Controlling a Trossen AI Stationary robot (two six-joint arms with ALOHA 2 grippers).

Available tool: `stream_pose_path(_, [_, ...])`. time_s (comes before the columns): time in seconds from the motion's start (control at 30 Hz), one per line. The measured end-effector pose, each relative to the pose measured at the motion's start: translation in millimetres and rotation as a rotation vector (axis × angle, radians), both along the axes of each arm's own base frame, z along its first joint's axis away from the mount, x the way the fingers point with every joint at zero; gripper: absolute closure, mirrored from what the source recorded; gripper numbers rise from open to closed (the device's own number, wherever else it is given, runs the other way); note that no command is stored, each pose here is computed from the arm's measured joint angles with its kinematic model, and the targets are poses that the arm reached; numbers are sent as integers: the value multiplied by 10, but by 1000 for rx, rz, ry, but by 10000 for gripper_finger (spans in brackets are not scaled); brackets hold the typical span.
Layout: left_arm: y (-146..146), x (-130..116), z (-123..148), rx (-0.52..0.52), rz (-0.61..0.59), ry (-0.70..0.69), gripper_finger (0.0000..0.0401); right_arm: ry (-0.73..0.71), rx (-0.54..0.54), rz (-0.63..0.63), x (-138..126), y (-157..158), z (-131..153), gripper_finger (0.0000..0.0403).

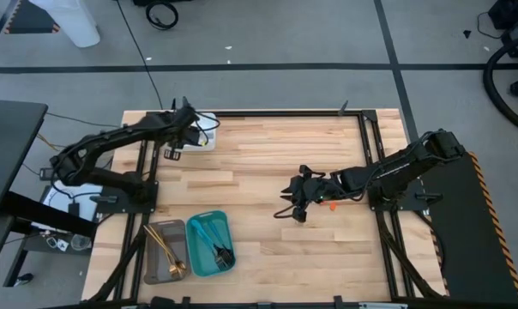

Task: Sort silverware by color (type)
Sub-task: Put the orange fork into the white bin

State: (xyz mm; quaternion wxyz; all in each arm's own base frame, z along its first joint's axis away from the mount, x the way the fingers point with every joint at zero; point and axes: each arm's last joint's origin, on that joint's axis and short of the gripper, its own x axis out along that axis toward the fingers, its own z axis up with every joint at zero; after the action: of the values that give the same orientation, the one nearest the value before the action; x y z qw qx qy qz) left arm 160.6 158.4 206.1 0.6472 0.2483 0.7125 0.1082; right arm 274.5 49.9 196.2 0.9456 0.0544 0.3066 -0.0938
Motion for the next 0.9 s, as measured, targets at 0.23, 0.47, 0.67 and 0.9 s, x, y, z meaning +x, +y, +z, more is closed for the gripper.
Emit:
stream_pose_path(0.23, [140, -26, -192, -59, 50, 76, 296, -9, -5, 6, 6, 1, 8, 318])
stream_pose_path(0.47, [277, -95, -293, -49, 126, 125, 324, -20, -4, 6, 12, 3, 16, 318])
stream_pose_path(0.67, [303, -99, -304, -7, 227, 99, 333, -48, 2, 6, 28, 6, 38, 318])
stream_pose_path(0.9, [334, -72, -294, 27, 251, 51, 333, -60, -8, 15, 36, 8, 50, 318])
